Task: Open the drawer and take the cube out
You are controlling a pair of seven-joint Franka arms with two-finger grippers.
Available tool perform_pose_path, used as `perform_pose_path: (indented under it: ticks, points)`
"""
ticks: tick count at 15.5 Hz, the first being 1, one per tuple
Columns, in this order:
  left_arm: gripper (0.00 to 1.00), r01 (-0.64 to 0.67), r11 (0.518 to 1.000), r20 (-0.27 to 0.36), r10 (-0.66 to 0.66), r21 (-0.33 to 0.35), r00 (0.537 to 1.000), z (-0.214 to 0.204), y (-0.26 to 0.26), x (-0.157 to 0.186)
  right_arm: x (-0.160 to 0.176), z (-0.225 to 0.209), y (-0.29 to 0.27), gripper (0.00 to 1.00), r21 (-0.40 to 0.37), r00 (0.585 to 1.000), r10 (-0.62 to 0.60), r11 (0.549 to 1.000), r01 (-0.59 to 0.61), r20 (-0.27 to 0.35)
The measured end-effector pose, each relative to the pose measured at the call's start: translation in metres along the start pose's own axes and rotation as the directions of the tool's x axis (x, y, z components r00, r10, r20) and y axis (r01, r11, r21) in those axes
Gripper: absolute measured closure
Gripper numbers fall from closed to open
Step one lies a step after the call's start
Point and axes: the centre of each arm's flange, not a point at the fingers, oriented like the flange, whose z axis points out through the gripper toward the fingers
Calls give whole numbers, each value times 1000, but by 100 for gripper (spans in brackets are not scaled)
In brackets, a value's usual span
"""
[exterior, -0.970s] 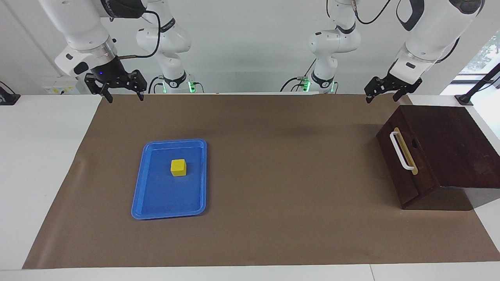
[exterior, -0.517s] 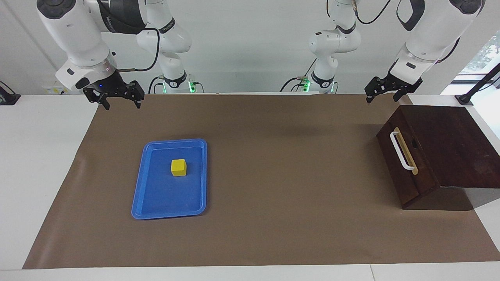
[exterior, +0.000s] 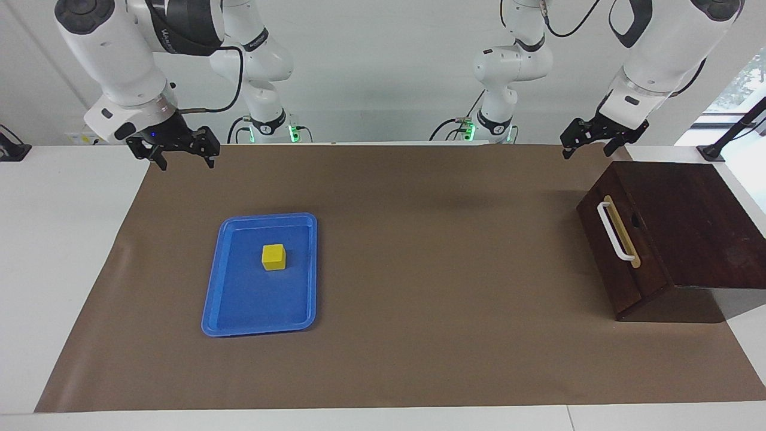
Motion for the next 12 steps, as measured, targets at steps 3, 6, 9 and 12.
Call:
perform_pose_path:
  ticks: [3, 6, 9, 12]
  points:
    - [0, 5, 1000, -1, -5, -1, 1000, 0, -3, 0, 2, 1, 1, 0, 1, 1000, 1, 1000, -1, 1]
    - [0, 6, 1000, -1, -6, -1, 1000, 0, -7, 1, 3, 3, 4, 0, 10, 1000, 7, 1000, -7, 4]
    - [0, -7, 1000, -1, 7, -2, 1000, 0, -11, 1, 3, 3, 4, 0, 15, 1000, 7, 1000, -7, 4]
    - [0, -10, 1000, -2, 10, -2, 1000, 0, -10, 1, 3, 1, 4, 0, 15, 1000, 8, 1000, -8, 1]
